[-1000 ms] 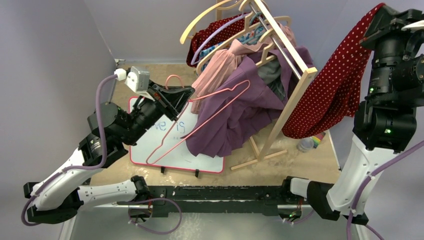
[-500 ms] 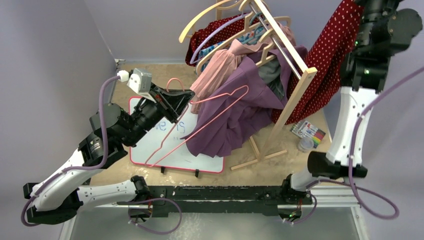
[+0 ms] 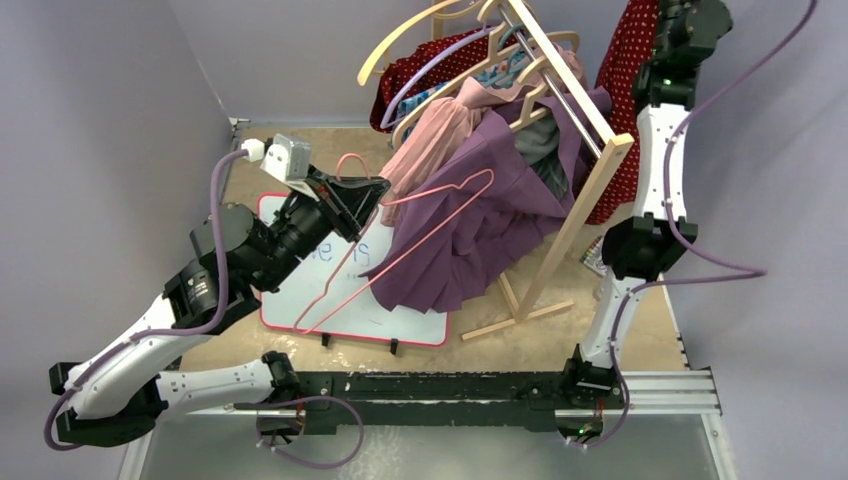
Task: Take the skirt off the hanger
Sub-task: Place the skirt in the bin.
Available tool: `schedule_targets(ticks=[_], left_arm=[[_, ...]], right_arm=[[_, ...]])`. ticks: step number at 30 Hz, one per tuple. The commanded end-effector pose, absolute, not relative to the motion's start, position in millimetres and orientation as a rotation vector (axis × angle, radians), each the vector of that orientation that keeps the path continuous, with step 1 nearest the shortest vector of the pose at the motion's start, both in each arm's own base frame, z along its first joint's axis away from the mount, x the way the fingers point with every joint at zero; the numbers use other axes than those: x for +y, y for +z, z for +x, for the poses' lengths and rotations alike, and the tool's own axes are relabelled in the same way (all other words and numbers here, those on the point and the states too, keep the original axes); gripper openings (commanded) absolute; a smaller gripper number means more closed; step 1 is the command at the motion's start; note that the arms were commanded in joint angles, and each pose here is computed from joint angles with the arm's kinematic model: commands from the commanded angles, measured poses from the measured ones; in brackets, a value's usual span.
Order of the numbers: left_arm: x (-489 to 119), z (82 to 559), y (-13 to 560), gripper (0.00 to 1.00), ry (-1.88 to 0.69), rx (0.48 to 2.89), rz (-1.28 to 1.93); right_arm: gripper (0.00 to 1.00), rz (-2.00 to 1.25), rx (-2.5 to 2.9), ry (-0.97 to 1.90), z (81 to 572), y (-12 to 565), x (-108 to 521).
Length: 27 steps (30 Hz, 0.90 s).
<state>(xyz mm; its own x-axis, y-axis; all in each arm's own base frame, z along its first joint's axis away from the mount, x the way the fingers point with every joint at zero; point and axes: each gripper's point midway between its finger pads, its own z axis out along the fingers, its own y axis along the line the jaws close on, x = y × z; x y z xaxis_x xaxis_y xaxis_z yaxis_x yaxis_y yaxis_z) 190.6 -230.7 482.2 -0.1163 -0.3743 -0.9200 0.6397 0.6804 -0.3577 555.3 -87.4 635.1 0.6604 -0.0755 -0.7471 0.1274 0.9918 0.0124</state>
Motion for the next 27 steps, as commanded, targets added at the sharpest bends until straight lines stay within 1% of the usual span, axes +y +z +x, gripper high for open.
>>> schedule_targets(ticks=[1,7,9,12,15,17,24,27], left_arm=[[-229.3,198.2,483.4,0.0,-0.851,1.453,0.194],[-228.3,199.7,482.6,0.0,-0.841,1.459,0.188],[-228.1,199.2,483.1,0.0,-0.845,1.458,0.185],[-226.1,197.8,483.2,0.0,-0.85,1.457,0.181],[-224.8,197.7,481.7,0.0,-0.848,1.46,0.178],[-226.7,196.7,480.6,0.0,-0.857,1.464,0.183],[-224.5,194.1,482.0,0.0,-0.872,1.462,0.175],[-219.7,193.6,484.6,0.0,-0.865,1.46,0.164]], right_arm=[[0.0,0.015,0.767,-0.062,564.9,632.9,-76.1],[0.0,0.01,1.007,0.086,642.0,529.3,-67.9],[0.0,-0.006,1.079,0.14,659.3,498.4,-61.0],[0.0,0.009,1.172,0.193,672.4,466.6,-56.6],[0.0,0.011,1.188,0.218,666.8,466.6,-51.4],[0.0,-0.007,1.151,0.256,662.1,476.4,-45.5],[0.0,0.078,0.952,0.408,644.4,532.5,-42.3],[0.0,0.148,0.938,0.404,644.3,529.8,-52.3]])
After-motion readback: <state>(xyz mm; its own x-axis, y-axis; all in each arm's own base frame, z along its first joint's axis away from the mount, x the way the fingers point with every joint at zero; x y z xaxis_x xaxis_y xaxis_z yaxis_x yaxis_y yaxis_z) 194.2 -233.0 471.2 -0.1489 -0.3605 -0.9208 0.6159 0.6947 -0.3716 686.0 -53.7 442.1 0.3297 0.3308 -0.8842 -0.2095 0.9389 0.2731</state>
